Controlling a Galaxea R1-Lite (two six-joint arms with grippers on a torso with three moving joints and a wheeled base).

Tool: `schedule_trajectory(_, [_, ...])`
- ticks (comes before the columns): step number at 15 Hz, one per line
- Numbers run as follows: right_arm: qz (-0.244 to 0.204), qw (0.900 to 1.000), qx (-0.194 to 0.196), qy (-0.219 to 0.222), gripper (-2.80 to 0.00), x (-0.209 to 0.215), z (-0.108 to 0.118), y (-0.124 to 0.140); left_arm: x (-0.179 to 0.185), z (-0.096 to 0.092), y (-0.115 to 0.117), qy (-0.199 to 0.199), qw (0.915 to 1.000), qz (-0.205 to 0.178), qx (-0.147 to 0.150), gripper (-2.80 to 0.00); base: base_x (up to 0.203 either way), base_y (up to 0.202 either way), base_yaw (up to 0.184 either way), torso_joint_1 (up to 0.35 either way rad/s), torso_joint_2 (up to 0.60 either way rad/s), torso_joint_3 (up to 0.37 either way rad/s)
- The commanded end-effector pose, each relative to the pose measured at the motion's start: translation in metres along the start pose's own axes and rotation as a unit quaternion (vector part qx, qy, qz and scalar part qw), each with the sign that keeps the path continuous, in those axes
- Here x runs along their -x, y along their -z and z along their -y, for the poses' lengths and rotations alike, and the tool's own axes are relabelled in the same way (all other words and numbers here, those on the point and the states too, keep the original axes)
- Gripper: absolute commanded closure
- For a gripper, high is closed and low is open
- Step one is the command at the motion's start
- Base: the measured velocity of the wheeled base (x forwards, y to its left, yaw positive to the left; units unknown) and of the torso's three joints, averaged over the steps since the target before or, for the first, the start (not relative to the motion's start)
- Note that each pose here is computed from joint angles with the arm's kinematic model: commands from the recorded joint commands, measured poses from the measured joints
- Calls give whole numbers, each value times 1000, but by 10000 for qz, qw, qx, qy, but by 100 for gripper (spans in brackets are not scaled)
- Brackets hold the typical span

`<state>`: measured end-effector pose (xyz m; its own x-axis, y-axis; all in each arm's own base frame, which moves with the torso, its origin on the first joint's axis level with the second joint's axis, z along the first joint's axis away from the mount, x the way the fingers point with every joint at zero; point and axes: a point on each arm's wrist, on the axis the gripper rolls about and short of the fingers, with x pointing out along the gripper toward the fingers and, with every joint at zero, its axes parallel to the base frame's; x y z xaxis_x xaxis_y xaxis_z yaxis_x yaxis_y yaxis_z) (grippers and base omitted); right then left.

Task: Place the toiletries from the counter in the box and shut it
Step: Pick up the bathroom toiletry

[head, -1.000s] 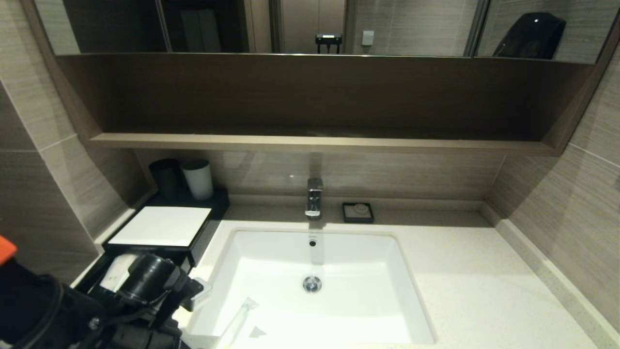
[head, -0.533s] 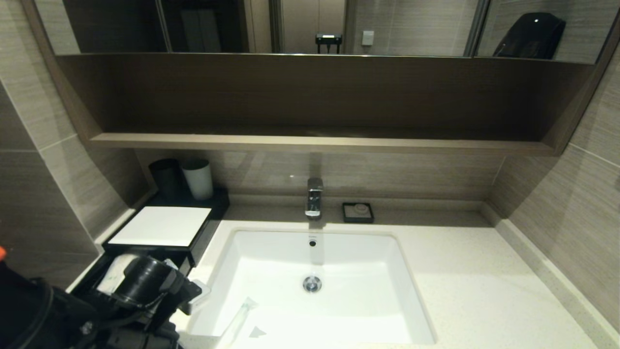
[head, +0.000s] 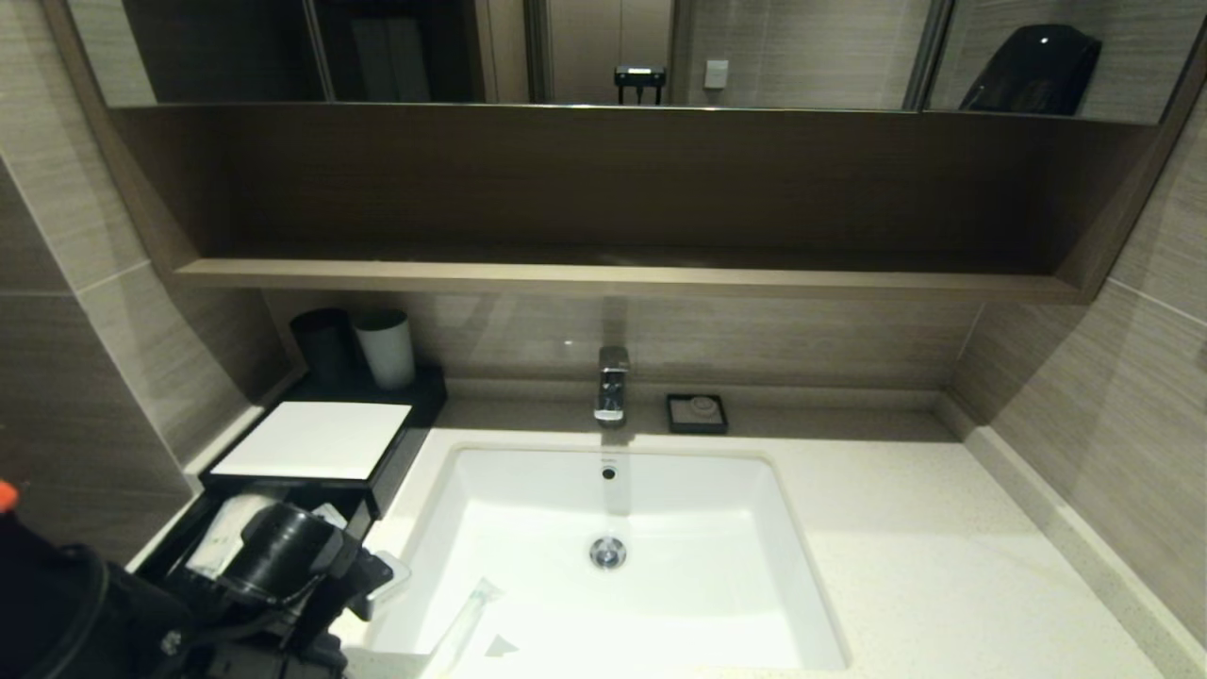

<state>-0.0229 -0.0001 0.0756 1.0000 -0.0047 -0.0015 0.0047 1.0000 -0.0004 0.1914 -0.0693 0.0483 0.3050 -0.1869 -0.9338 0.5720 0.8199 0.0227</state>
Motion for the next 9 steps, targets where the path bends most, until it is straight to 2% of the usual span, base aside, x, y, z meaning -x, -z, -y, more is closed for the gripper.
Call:
schedule_trajectory(1, [-3, 10000, 6, 0, 0, 0, 0, 0, -2, 0, 0, 11, 10000, -37, -5, -280, 0, 0, 0, 0, 0, 0])
schedule_trajectory(9, [-1, 10000, 5, 0, 0, 0, 0, 0, -1, 0, 0, 1, 10000, -29, -44, -280, 0, 0, 0, 0, 0, 0])
